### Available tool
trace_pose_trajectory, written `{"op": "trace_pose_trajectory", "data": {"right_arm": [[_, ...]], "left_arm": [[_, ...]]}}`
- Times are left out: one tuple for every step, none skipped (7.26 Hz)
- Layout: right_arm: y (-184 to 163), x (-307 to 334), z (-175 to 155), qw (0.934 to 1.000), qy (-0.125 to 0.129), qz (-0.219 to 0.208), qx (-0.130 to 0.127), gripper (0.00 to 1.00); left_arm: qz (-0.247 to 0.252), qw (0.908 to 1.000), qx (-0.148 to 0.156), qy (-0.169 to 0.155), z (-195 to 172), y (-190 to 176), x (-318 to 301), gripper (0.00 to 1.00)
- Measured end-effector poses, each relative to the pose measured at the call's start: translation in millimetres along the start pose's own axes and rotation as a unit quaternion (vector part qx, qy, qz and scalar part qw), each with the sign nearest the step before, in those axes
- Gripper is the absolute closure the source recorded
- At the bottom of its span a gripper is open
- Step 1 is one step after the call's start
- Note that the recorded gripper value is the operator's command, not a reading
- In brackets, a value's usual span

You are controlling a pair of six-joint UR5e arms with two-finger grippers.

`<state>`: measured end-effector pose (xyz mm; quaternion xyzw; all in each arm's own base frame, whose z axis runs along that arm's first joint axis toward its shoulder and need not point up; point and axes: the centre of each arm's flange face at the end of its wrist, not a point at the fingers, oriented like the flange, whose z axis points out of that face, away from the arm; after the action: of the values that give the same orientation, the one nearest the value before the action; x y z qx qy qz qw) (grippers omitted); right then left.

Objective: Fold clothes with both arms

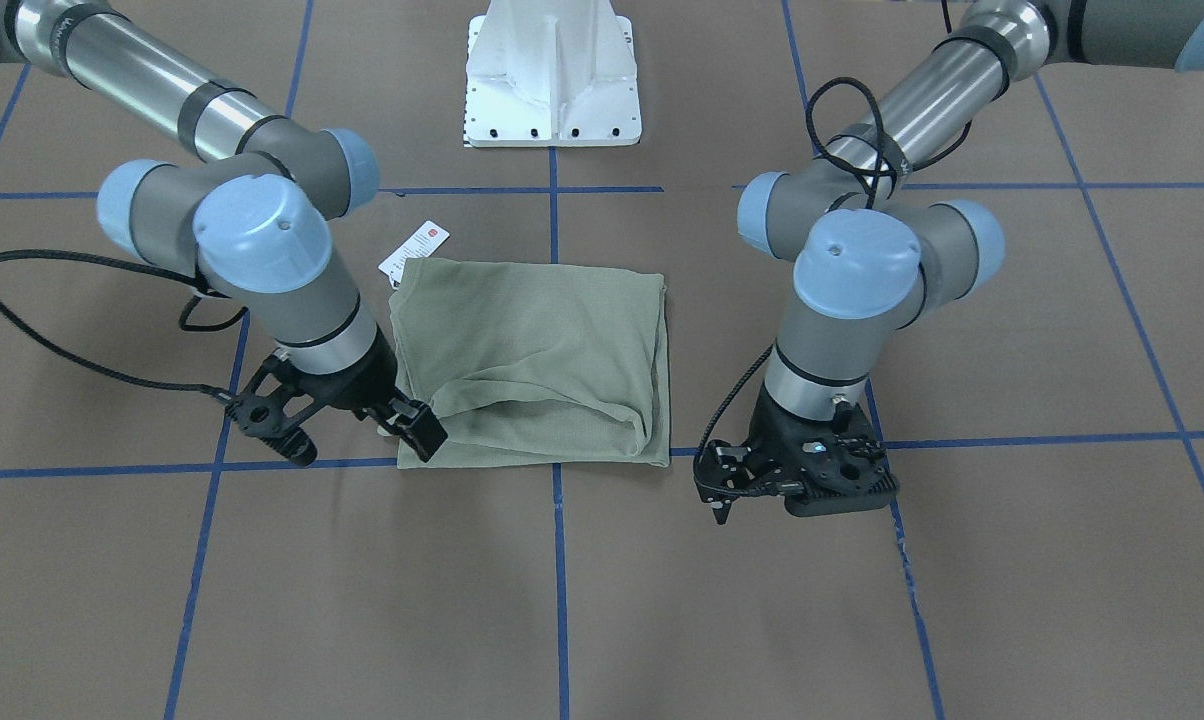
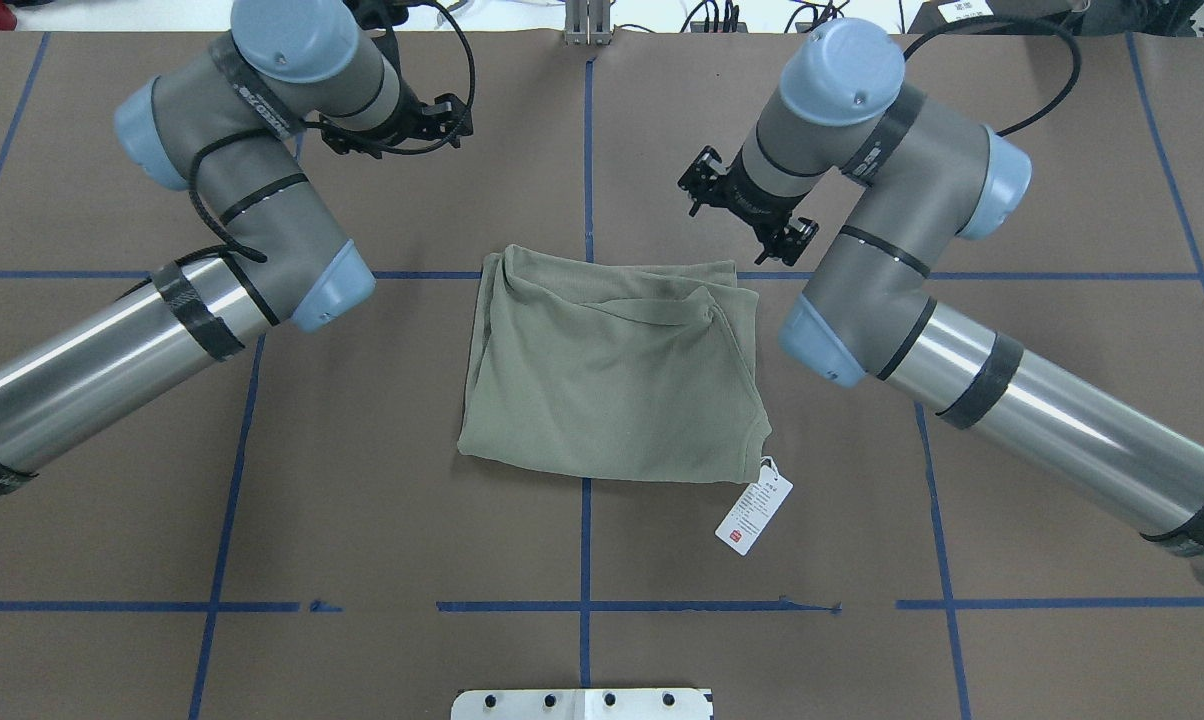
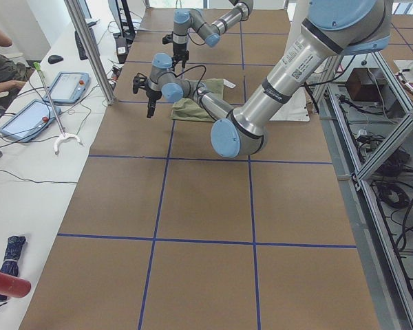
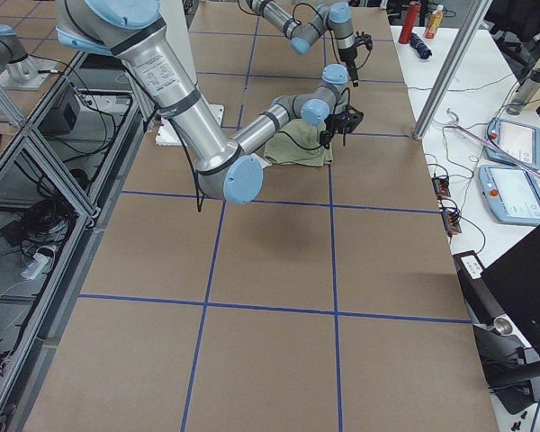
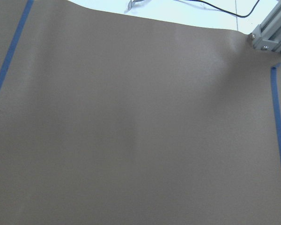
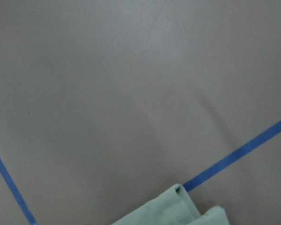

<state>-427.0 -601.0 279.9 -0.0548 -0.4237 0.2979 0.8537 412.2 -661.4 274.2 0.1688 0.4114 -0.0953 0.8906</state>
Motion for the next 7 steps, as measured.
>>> {"op": "trace_pose_trajectory", "data": {"right_arm": [[-41, 25, -15, 0.9995, 0.002, -0.031, 0.005, 0.00], [-91, 65, -36, 0.9972, 0.005, -0.074, 0.010, 0.00], [-141, 114, -57, 0.9931, 0.011, -0.116, 0.012, 0.00], [-187, 176, -76, 0.9855, 0.024, -0.167, 0.013, 0.00], [-220, 242, -88, 0.9747, 0.043, -0.219, 0.013, 0.00], [-244, 309, -98, 0.9607, 0.064, -0.270, 0.007, 0.00], [-261, 374, -108, 0.9463, 0.074, -0.315, -0.004, 0.00]], "left_arm": [[0.036, 0.9993, 0.002, 0.000, -17, -14, -47, 0.00], [0.072, 0.9974, 0.007, -0.001, -45, -30, -105, 0.00], [0.100, 0.9949, 0.012, -0.007, -71, -38, -161, 0.00], [0.127, 0.9917, 0.014, -0.020, -92, -36, -219, 0.00], [0.157, 0.9868, 0.009, -0.037, -104, -28, -275, 0.00], [0.193, 0.9795, -0.003, -0.057, -116, -17, -334, 0.00], [0.229, 0.9702, -0.018, -0.078, -132, -7, -398, 0.00]]}}
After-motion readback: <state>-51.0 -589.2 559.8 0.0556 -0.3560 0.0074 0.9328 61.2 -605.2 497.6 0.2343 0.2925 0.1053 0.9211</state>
